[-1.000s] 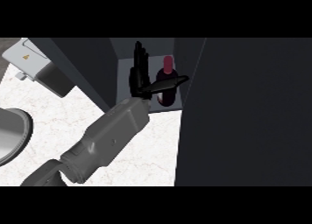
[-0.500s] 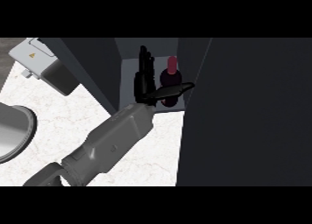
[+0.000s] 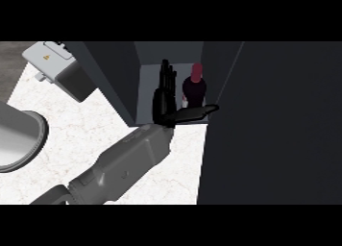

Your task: Pick up the wine, place it into the cabinet and close the cabinet

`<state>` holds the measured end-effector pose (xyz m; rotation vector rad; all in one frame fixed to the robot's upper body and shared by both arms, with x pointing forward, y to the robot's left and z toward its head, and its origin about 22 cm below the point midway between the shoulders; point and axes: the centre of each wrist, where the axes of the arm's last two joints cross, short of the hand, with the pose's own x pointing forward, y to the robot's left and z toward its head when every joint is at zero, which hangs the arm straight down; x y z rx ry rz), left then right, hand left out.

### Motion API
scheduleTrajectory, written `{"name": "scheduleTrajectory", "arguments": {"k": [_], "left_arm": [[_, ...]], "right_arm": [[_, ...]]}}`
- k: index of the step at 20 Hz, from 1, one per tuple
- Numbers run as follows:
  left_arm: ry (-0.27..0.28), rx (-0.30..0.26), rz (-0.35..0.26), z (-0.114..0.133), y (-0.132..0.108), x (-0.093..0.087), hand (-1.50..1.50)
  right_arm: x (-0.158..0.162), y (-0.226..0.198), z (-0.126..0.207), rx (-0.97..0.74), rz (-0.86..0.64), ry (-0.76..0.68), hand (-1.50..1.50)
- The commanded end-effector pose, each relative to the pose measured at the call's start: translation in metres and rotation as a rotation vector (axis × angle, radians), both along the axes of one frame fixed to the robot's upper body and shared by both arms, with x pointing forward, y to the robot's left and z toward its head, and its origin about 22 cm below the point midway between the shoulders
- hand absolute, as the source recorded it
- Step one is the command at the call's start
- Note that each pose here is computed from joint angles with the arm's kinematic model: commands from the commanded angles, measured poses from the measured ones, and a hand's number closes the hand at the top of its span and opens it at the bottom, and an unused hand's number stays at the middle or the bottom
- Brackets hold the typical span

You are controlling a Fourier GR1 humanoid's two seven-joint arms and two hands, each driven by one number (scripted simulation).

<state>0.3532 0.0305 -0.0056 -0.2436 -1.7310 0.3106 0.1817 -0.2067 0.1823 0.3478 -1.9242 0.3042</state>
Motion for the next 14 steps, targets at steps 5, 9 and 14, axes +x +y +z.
{"name": "scheduleTrajectory", "arguments": {"k": [5, 9, 14], "left_arm": [[-0.036, 0.010, -0.016, -0.008, -0.009, -0.025, -1.50], [-0.049, 0.016, -0.023, -0.022, 0.002, -0.037, -1.50], [-0.078, -0.003, -0.066, -0.008, 0.017, -0.038, -1.50]], "right_arm": [[0.016, -0.005, -0.007, 0.005, -0.050, 0.019, -1.50], [-0.001, 0.008, 0.012, -0.004, -0.032, 0.025, -1.50], [-0.018, -0.004, -0.003, 0.020, -0.048, 0.018, -1.50]]}}
